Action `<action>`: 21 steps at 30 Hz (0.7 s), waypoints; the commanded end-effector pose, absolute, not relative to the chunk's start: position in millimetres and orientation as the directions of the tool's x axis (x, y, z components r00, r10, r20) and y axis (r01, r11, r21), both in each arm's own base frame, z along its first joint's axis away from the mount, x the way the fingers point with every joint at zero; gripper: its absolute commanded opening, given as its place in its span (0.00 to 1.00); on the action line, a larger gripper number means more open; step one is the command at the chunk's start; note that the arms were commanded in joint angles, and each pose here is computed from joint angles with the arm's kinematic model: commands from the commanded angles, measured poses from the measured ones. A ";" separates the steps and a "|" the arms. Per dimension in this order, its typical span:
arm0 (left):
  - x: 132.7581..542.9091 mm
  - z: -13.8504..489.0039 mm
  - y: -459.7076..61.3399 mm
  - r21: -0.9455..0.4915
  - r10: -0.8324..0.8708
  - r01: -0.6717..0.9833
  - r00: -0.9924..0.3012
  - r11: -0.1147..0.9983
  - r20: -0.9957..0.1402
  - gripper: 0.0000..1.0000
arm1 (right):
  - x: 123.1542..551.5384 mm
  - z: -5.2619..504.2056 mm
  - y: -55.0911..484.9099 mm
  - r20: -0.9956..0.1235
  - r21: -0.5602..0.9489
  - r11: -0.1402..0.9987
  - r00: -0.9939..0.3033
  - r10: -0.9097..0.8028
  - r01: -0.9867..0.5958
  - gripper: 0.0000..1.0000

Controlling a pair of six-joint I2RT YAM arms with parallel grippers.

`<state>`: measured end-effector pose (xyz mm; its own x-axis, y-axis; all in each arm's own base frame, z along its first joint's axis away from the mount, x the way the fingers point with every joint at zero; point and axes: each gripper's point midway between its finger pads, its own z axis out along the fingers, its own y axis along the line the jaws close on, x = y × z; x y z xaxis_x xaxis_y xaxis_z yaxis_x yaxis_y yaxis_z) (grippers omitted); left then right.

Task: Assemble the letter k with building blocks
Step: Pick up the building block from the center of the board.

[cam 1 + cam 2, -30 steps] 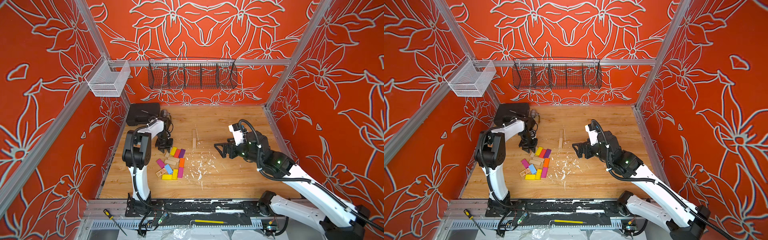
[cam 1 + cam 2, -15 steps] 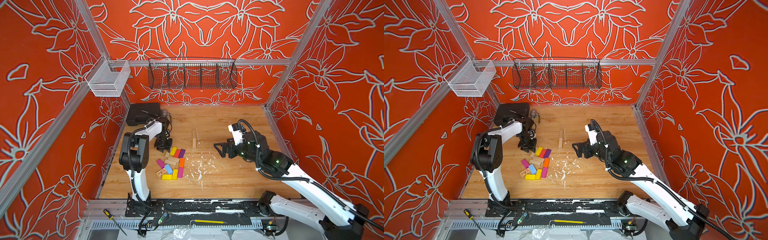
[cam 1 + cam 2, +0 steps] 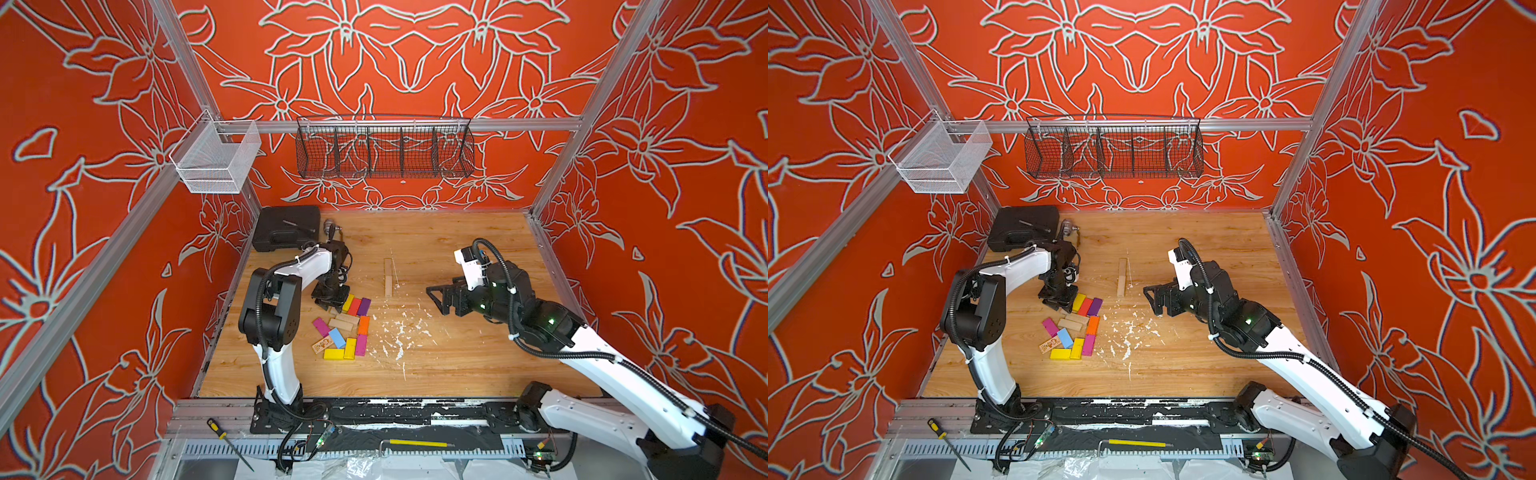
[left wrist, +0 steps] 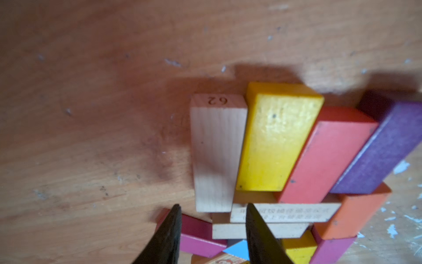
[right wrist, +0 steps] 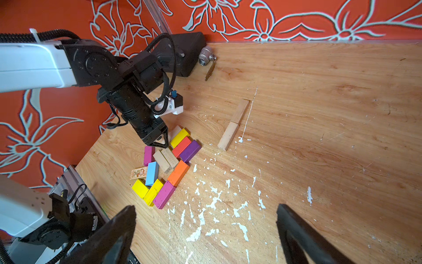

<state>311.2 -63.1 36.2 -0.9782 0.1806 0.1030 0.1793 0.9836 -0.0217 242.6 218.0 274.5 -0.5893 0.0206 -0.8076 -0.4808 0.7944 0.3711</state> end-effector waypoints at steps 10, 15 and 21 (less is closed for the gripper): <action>320.4 27.6 -59.3 -0.026 0.141 0.138 -0.983 0.990 0.122 0.46 | 241.4 276.5 211.1 -0.817 0.373 0.804 -0.575 0.049 -0.462 0.98; 324.7 25.5 -58.3 -0.058 0.109 0.103 -0.988 0.993 0.113 0.42 | 240.9 276.8 210.8 -0.817 0.374 0.804 -0.574 0.050 -0.462 0.98; 323.9 21.6 -58.6 -0.067 0.097 0.090 -0.988 0.994 0.123 0.37 | 240.7 276.9 207.1 -0.821 0.370 0.811 -0.568 0.057 -0.453 0.98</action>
<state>324.5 -55.7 25.5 -0.9894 0.1039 0.1013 0.0995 0.9939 -0.0480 241.4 211.3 276.1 -0.5770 0.0403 -0.8157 -0.4658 0.8042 0.3692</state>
